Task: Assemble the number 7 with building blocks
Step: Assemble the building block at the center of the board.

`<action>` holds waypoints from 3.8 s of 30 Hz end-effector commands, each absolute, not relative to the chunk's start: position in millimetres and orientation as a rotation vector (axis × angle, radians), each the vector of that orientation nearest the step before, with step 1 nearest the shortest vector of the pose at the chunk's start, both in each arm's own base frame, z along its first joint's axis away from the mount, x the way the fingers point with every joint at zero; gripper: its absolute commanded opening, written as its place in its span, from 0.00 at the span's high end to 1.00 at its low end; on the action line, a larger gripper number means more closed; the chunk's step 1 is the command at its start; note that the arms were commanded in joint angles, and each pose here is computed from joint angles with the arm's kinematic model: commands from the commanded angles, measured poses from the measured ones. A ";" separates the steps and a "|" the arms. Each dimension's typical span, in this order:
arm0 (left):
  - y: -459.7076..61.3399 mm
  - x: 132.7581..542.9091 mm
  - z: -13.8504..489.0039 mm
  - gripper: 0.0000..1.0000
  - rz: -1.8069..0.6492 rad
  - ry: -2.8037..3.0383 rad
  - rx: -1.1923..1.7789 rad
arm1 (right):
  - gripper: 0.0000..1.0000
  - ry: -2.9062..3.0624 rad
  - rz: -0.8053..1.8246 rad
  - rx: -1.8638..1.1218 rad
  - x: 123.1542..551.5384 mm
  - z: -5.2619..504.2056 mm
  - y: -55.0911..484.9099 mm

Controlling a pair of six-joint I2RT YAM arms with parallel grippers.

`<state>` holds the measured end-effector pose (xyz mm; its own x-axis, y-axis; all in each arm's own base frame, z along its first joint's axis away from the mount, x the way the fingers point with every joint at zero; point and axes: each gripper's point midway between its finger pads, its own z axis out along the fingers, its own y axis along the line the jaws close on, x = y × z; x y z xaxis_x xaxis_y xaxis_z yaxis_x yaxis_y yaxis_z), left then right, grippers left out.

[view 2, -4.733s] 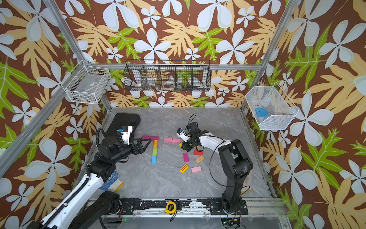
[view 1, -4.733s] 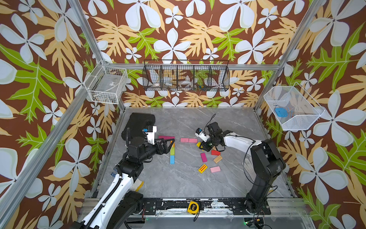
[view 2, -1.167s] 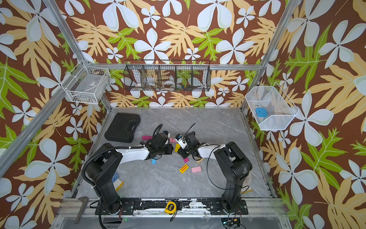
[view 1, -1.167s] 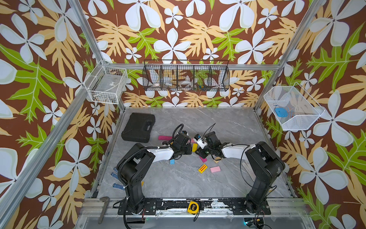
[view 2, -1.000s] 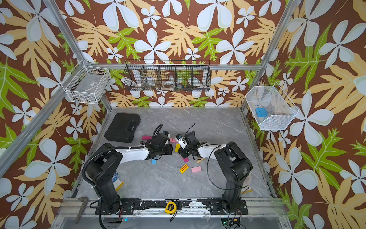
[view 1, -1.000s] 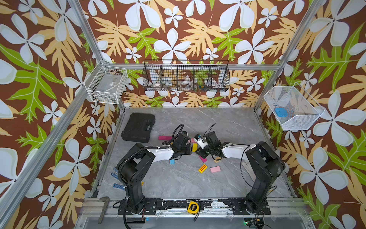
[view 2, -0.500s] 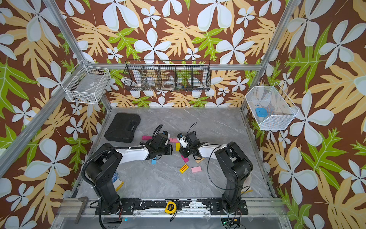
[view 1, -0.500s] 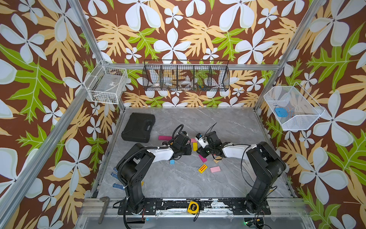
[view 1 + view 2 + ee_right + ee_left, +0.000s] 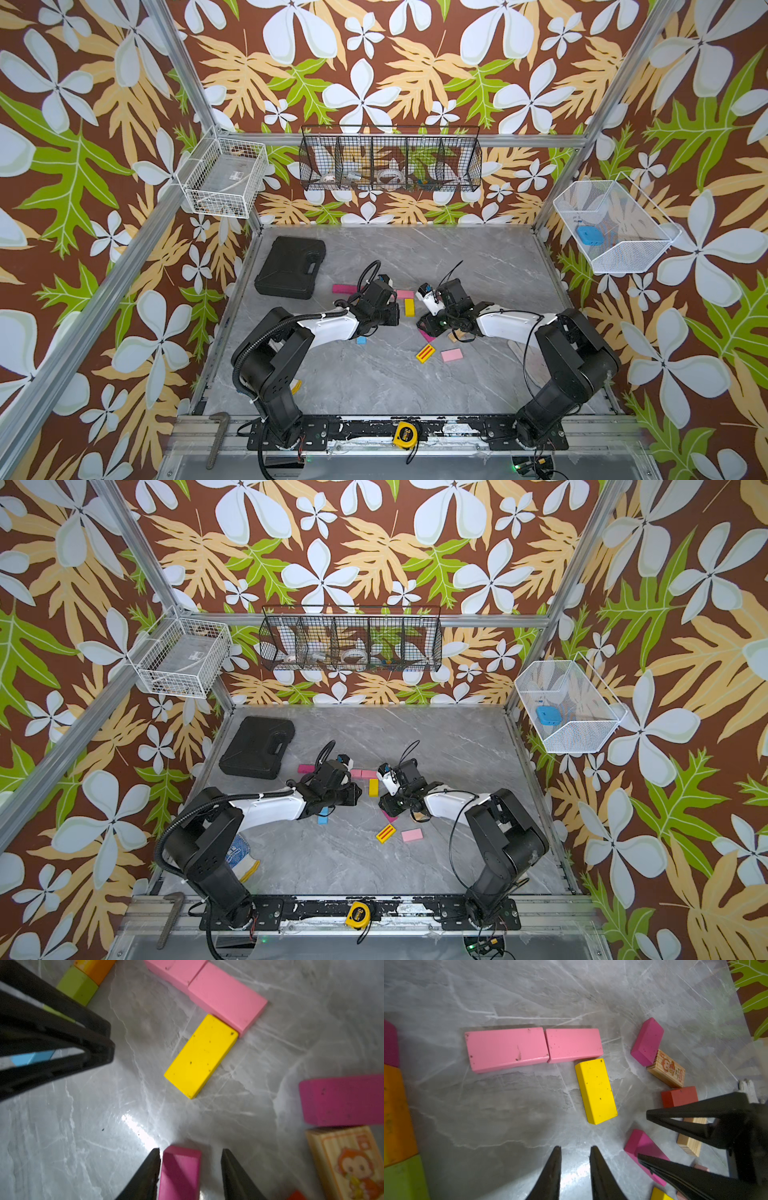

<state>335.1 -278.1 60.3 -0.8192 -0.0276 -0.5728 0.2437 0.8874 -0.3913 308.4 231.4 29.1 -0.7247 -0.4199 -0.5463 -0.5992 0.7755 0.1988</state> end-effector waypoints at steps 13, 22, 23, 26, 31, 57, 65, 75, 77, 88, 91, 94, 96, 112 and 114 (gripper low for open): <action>-273.8 322.8 77.5 0.61 -0.670 2.397 0.188 | 0.58 2.593 0.510 -0.732 268.3 8.8 222.4; -271.3 317.6 82.7 0.59 -0.690 2.379 0.191 | 0.69 2.610 0.432 -0.672 266.5 6.4 226.6; -270.4 316.4 83.0 0.59 -0.691 2.378 0.192 | 0.69 2.606 0.436 -0.664 266.9 7.4 228.8; -267.3 312.2 82.9 0.56 -0.693 2.378 0.192 | 0.71 2.605 0.468 -0.625 268.1 9.3 236.4; -262.4 306.1 85.0 0.50 -0.699 2.368 0.191 | 0.71 2.608 0.546 -0.481 272.7 9.9 247.4; -262.3 294.3 87.6 0.34 -0.756 2.389 0.181 | 0.61 2.510 0.512 -0.775 246.5 19.7 233.7; -261.9 294.4 84.3 0.32 -0.751 2.400 0.172 | 0.68 2.506 0.511 -0.806 251.9 15.1 239.6; -256.0 295.6 75.0 0.32 -0.713 2.419 0.135 | 0.70 2.483 0.576 -0.830 249.7 14.1 257.6; -255.8 295.6 74.1 0.32 -0.710 2.422 0.136 | 0.71 2.483 0.577 -0.820 250.9 12.6 258.8; -256.3 295.8 73.3 0.31 -0.704 2.424 0.143 | 0.73 2.499 0.493 -0.842 257.6 4.5 253.7; -255.4 296.3 70.7 0.31 -0.697 2.431 0.137 | 0.73 2.509 0.468 -0.839 257.3 2.5 249.9; -255.4 296.3 69.2 0.31 -0.696 2.434 0.135 | 0.73 2.513 0.445 -0.830 258.5 1.6 246.2; -255.9 296.5 68.7 0.31 -0.697 2.436 0.136 | 0.73 2.515 0.427 -0.818 260.1 1.1 243.7; -262.0 298.9 58.0 0.37 -0.694 2.475 0.154 | 0.72 2.478 0.505 -0.843 257.9 7.3 253.1; -264.9 298.7 54.0 0.45 -0.696 2.489 0.168 | 0.72 2.477 0.507 -0.843 258.3 7.4 253.4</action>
